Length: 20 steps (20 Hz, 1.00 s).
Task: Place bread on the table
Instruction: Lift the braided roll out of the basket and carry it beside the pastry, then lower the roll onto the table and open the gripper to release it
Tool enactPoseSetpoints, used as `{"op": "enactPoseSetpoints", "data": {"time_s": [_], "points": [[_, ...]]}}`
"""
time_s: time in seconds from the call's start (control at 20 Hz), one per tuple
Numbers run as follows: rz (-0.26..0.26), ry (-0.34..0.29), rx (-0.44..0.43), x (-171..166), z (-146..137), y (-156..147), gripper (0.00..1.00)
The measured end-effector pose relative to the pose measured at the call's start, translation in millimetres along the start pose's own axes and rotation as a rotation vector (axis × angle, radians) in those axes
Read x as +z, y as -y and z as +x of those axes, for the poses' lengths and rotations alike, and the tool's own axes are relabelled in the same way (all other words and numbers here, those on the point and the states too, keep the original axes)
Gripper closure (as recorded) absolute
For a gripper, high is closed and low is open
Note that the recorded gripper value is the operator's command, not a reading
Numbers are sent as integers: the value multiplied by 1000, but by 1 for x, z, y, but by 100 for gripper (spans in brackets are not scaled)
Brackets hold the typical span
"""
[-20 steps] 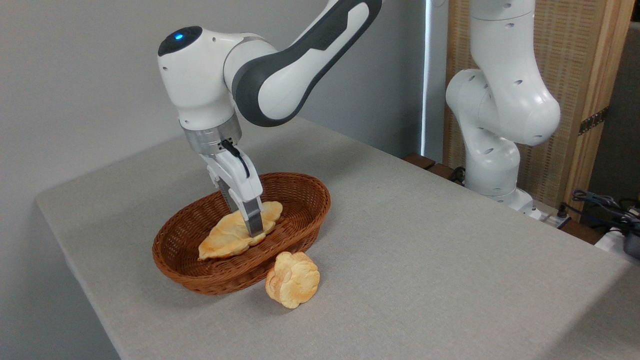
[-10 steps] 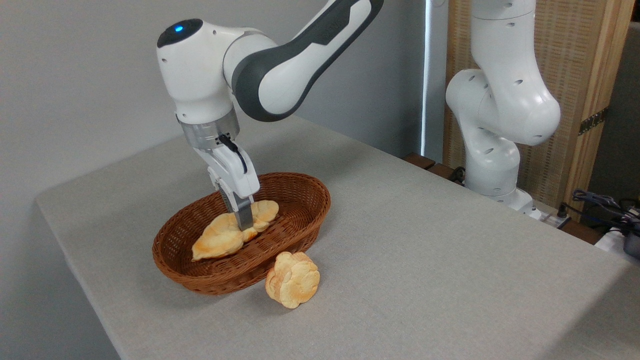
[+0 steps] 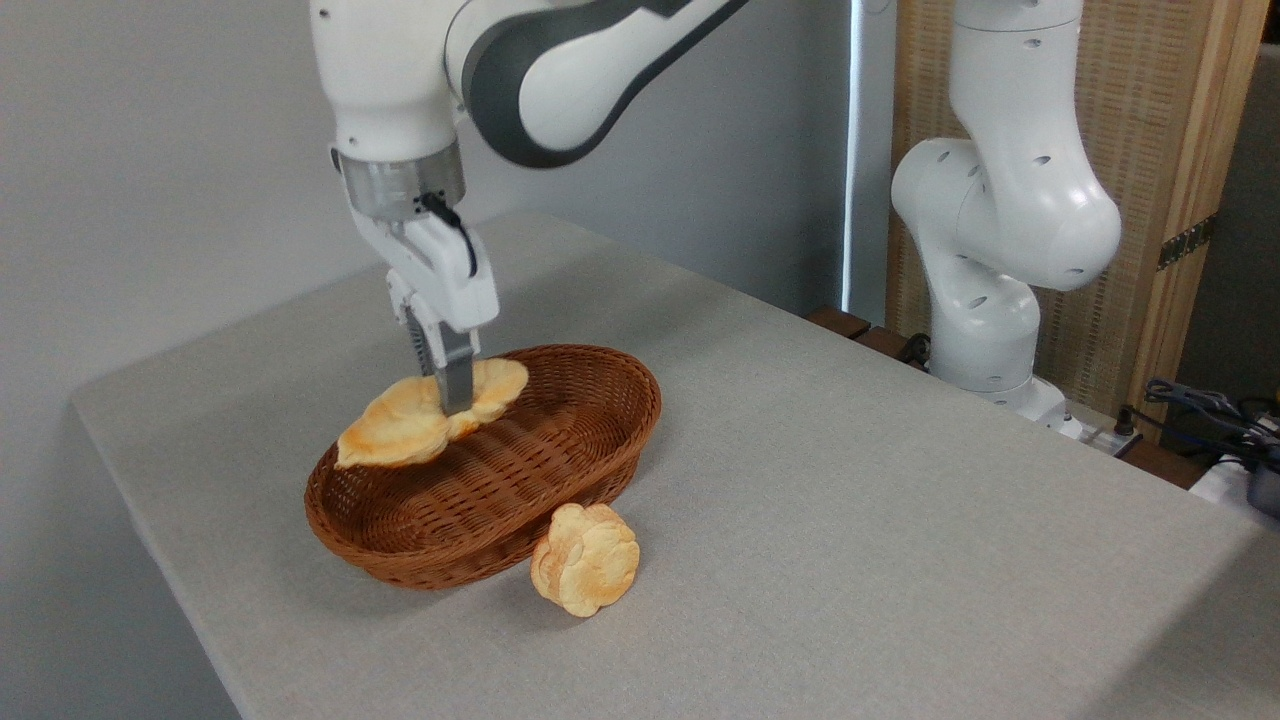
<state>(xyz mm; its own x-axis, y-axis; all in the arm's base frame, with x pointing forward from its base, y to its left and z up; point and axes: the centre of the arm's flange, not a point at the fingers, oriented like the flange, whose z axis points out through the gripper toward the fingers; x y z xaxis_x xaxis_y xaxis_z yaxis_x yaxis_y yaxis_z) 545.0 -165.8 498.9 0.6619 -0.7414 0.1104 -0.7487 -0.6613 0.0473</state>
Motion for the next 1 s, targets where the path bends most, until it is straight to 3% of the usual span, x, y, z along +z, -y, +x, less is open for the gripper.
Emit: {"op": "enactPoseSetpoints", "data": {"time_s": [0.3, 0.55, 0.6, 0.8, 0.85, 1.0], "points": [[5, -4, -155, -58, -75, 55, 81], [-27, 19, -222, -62, -132, 100, 77], [-35, 22, -214, -60, -145, 110, 68], [-62, 32, -188, -48, -186, 136, 58], [-70, 35, -181, -44, -193, 140, 35], [-83, 47, -173, -35, -197, 142, 30]]}}
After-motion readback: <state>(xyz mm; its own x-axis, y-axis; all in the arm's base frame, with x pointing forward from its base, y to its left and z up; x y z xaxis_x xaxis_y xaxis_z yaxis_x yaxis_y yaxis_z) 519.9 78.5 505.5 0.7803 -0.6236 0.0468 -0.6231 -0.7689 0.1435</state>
